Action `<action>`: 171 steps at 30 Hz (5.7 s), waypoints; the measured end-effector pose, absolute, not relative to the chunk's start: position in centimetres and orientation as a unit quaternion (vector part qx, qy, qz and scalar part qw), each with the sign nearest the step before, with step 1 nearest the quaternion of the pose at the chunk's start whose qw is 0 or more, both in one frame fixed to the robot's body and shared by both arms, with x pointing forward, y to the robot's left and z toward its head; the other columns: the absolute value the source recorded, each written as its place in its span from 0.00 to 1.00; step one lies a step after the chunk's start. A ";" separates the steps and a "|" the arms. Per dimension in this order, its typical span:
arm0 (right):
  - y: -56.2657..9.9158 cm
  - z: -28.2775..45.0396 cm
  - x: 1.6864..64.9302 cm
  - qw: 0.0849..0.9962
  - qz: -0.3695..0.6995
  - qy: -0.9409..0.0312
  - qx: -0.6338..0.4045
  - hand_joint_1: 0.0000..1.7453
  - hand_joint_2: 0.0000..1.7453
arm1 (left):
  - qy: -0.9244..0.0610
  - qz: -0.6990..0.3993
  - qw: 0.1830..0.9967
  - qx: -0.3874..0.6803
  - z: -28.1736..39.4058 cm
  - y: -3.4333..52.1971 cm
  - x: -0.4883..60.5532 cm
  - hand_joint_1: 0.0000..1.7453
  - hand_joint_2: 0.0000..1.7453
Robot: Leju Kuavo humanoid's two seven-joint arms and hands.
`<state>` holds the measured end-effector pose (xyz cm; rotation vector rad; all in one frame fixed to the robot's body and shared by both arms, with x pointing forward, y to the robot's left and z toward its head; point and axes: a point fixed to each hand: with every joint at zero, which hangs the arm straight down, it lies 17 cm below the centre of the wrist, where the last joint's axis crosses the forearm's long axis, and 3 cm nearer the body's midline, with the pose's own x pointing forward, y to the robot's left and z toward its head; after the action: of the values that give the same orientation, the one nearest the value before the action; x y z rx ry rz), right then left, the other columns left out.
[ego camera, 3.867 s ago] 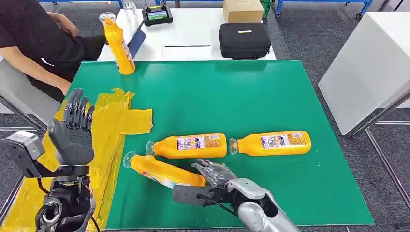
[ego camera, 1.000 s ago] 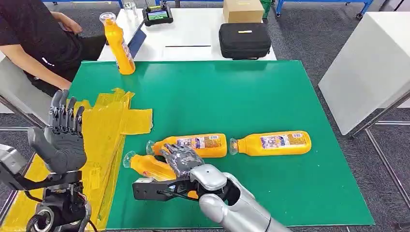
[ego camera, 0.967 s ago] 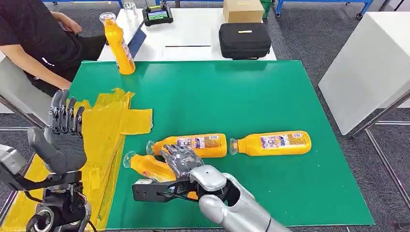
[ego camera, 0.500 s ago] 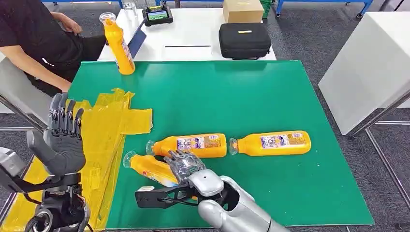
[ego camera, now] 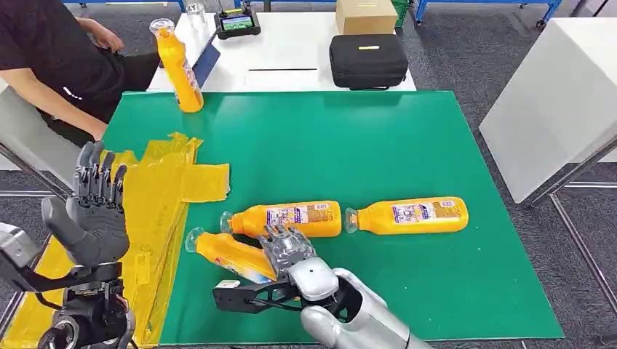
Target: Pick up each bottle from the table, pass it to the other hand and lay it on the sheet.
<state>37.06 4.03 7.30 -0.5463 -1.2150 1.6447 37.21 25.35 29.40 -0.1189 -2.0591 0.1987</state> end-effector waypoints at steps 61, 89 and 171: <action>0.2 7.9 38.0 0.495 0.675 -0.478 -0.266 0.00 1.00 | -0.850 0.101 0.513 -0.063 30.1 25.0 37.2 0.00 0.00; 0.0 -0.9 39.4 0.521 0.699 -0.445 -0.202 1.00 1.00 | -0.850 0.108 0.512 -0.057 30.3 24.7 38.0 0.00 0.00; -11.9 -2.4 31.7 0.720 0.433 -0.541 -0.007 1.00 1.00 | -0.843 0.108 0.526 -0.034 28.5 26.8 33.7 0.00 0.00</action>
<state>31.75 -11.92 -2.45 -0.0153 -1.1967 0.9581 33.71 26.75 28.48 -0.0815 -2.0156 0.2592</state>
